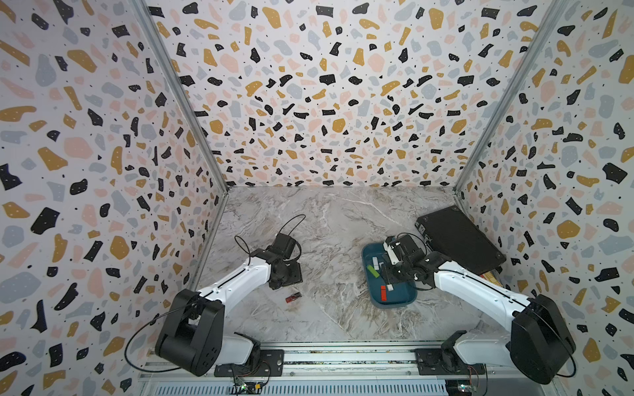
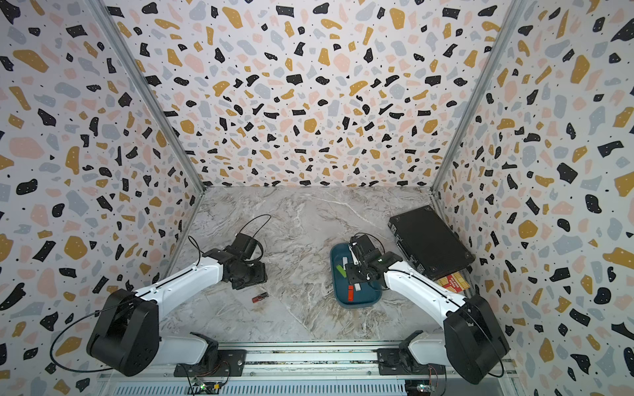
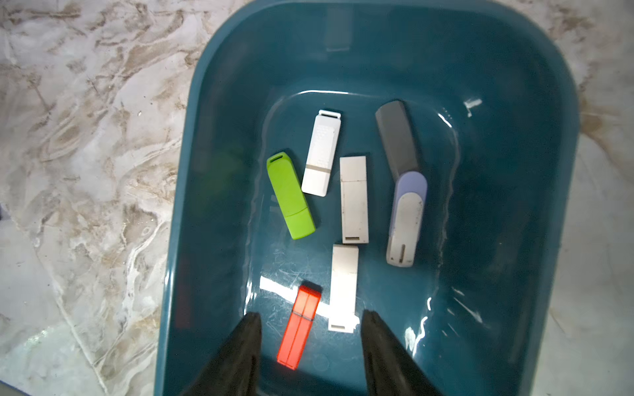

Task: Put the usb flash drive into the storage box
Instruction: Place the USB flash in the storage box, then pick up the USB flash from the center of the board.

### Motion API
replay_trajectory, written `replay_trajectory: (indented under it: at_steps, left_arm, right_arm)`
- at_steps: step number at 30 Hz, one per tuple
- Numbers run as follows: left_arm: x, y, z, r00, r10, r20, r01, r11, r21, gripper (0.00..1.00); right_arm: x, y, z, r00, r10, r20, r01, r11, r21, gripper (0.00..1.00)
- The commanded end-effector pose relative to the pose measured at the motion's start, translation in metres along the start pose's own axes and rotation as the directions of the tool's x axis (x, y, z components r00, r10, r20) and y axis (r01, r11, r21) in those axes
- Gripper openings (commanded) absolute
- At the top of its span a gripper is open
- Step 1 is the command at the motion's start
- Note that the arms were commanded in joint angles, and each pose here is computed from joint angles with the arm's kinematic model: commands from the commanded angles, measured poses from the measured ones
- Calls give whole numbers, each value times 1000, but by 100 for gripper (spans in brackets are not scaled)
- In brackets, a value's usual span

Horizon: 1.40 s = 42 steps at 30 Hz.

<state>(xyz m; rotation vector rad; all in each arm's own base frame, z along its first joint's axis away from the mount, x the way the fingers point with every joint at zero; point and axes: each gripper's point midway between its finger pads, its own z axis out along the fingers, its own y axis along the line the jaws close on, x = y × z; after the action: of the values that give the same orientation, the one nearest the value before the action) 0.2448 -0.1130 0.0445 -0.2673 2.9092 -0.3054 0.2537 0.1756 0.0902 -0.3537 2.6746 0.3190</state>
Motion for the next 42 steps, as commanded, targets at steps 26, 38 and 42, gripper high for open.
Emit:
replay_trajectory:
  at_steps: [26,38,42]
  left_arm:
    - [74,-1,9,991,100,-91,-105,993,-47,59]
    - [58,-8,25,970,198,-139,-215,969,-120,50]
    - [54,-11,29,969,208,-137,-225,967,-122,46]
  right_arm:
    - [-8,8,-7,999,3,33,-1,999,-40,53]
    - [-9,7,-16,999,-3,38,4,1000,-31,53]
    - [-8,6,-17,999,-4,36,5,1000,-25,53]
